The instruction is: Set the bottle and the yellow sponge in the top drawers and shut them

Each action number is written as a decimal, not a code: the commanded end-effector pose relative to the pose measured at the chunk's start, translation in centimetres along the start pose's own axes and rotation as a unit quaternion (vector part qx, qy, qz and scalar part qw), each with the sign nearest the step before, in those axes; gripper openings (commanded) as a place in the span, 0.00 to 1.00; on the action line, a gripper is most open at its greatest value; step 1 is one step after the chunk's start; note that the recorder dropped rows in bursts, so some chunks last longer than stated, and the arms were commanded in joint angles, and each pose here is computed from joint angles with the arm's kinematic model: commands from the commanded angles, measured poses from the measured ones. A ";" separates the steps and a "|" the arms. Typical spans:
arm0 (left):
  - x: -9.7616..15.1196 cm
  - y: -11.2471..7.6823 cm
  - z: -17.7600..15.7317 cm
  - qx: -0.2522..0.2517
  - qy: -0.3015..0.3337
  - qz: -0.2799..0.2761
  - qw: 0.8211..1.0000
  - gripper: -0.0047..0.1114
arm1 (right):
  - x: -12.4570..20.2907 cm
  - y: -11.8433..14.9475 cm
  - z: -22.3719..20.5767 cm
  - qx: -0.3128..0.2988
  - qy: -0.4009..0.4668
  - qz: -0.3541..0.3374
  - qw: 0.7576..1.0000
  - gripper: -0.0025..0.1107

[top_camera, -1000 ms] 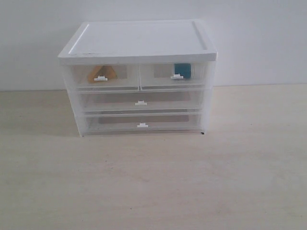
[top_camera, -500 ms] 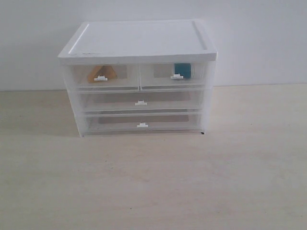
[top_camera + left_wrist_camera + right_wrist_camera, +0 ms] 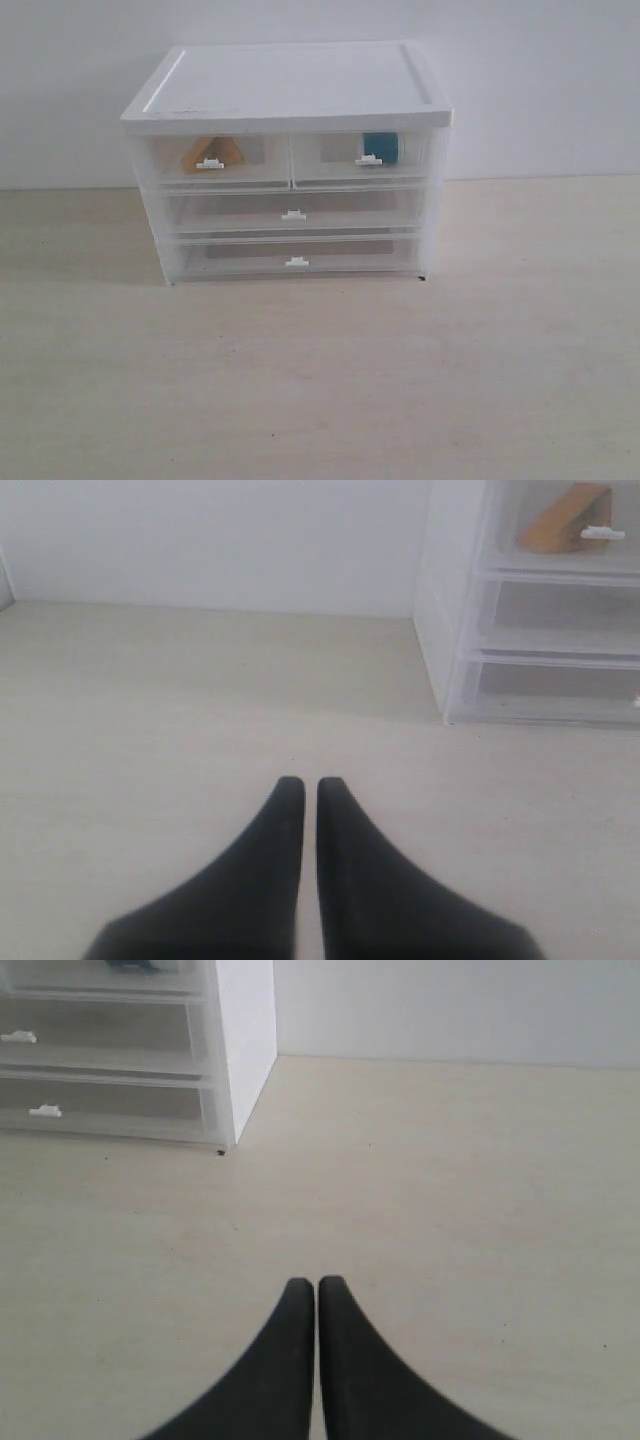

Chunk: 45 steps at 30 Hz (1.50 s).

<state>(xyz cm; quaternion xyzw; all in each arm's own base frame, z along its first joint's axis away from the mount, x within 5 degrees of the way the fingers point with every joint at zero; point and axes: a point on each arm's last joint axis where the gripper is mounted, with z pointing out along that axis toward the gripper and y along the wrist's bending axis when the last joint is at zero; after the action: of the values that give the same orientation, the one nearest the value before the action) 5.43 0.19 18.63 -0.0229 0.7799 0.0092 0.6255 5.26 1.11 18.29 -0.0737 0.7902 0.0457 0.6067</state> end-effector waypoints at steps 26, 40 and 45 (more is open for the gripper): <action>0.1 0.0 0.0 -0.002 0.000 0.002 1.000 0.08 | 0.2 -0.1 0.0 0.005 0.004 0.015 1.000 0.02; 0.1 0.0 0.0 -0.002 0.000 0.002 1.000 0.08 | 0.2 -0.1 0.0 0.004 0.004 0.016 1.000 0.02; 0.1 0.0 0.0 -0.002 0.000 0.002 1.000 0.08 | 0.2 -0.1 0.0 0.004 0.004 0.016 1.000 0.02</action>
<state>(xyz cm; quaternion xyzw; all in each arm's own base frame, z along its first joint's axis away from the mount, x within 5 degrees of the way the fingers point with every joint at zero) 5.43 0.19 18.63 -0.0225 0.7799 0.0098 0.6254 5.25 1.10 18.09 -0.0594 0.7946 0.0560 0.6017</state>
